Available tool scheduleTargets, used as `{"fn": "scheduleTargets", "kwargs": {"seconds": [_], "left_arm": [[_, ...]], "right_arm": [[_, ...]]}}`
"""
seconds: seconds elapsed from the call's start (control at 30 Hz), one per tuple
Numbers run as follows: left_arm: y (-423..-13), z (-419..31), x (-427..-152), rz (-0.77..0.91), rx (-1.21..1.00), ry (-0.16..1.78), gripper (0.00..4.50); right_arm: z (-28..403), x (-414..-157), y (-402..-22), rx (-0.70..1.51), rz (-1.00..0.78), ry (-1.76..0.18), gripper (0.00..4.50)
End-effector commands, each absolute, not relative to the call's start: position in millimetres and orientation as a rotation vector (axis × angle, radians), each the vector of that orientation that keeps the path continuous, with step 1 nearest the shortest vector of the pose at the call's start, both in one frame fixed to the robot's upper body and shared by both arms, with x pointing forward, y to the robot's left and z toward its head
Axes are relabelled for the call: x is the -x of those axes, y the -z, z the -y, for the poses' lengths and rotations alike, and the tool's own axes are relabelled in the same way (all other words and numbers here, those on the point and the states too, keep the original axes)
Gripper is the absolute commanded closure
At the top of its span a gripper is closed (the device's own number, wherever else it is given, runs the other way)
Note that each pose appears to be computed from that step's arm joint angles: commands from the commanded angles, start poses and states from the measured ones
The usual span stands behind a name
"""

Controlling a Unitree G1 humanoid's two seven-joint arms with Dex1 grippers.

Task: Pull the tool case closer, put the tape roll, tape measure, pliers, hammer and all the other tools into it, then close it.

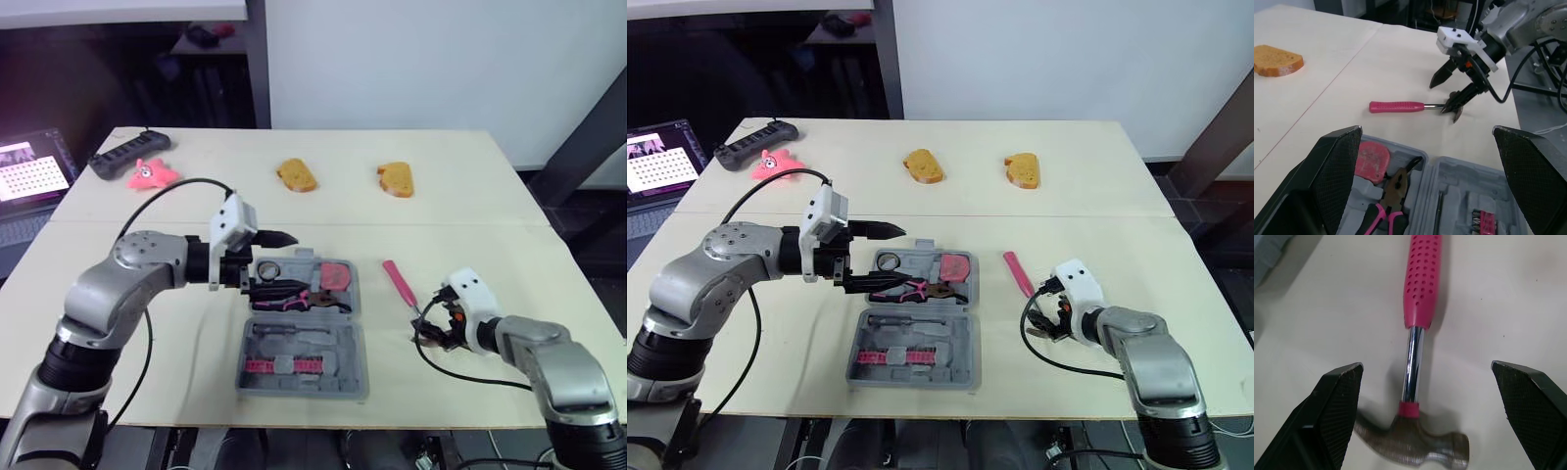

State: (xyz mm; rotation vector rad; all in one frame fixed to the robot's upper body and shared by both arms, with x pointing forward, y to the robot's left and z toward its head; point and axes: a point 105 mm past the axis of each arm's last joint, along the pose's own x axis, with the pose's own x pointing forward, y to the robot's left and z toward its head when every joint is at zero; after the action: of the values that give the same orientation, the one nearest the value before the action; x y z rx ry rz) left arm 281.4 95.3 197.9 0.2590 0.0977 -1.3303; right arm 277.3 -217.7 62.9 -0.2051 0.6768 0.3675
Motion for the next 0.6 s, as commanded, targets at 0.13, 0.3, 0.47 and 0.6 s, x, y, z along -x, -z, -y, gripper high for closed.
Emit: {"fn": "scheduleTargets", "kwargs": {"seconds": [0.13,0.3,0.47,0.6], "left_arm": [[-204.5,-94.2,-279.5,-0.071,-0.307,1.33,0.0],[-206.1,-94.4,-278.9,-0.068,-0.309,1.326,0.0],[-205.9,-96.5,-279.0,-0.072,-0.309,1.319,0.0],[-205.4,-97.8,-279.9,-0.074,-0.305,1.316,0.0]], "right_arm": [[218.2,-277.0,-52.6,0.194,-0.657,-0.359,1.4],[218.1,-281.1,-45.3,0.179,-0.653,-0.354,3.87],[215.9,-285.1,-43.4,0.156,-0.62,-0.355,4.47],[215.5,-287.7,-51.5,0.141,-0.579,-0.36,4.47]]}}
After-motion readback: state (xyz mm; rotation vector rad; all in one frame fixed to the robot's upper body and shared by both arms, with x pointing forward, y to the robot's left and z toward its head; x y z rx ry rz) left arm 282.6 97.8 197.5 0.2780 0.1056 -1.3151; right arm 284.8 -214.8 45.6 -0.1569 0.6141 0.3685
